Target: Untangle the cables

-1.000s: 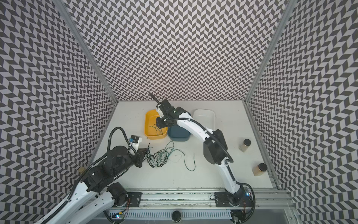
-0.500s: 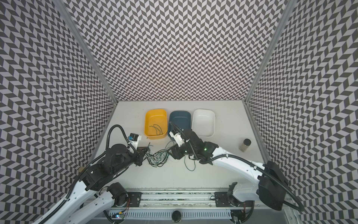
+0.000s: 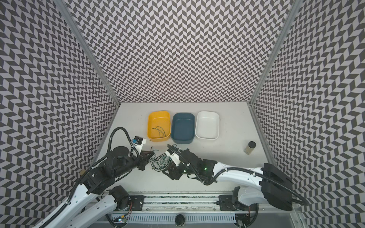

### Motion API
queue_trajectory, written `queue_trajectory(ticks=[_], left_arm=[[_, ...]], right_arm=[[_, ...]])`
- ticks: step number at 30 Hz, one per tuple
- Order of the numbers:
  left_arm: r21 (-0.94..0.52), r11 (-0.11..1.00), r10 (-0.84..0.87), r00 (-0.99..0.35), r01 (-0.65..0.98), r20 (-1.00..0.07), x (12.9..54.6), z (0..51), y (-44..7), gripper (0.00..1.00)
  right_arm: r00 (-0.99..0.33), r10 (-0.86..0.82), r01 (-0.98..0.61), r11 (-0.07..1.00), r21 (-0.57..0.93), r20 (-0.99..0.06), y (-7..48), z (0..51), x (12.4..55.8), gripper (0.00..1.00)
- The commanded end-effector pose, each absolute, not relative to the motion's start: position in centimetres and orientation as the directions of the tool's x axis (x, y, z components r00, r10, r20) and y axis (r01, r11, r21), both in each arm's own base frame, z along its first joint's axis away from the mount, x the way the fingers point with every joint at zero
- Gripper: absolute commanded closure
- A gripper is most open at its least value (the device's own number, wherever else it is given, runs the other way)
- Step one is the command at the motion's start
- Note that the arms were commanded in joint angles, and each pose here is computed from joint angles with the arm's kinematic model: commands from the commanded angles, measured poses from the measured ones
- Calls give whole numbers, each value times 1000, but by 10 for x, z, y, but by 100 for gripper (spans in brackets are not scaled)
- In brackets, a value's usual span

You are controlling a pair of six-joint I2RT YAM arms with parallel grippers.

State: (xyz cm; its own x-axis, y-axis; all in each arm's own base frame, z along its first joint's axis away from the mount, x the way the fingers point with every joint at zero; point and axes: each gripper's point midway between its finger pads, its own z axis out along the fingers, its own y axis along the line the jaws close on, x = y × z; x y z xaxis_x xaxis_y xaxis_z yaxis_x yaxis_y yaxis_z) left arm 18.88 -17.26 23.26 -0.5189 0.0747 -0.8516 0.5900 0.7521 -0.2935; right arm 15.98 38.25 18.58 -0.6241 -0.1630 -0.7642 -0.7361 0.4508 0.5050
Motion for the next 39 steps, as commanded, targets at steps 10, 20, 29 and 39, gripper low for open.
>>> queue_trajectory(ticks=[10,20,29,39], left_arm=[[-430,607,-157,-430,668,-889,171,314,-183,100],[-587,381,-323,-492,714,-808,154,378,-199,100],[-643,324,-383,-525,694,-760,153,391,-199,100],[-631,571,-414,-479,525,-774,173,369,-160,100]], right_arm=[[-400,-141,-779,573,254,-906,411,183,192,43],[-315,-39,-667,720,192,-948,395,197,220,52],[-237,46,-541,824,171,-970,365,209,240,85],[-352,-15,-453,878,156,-936,291,152,220,100]])
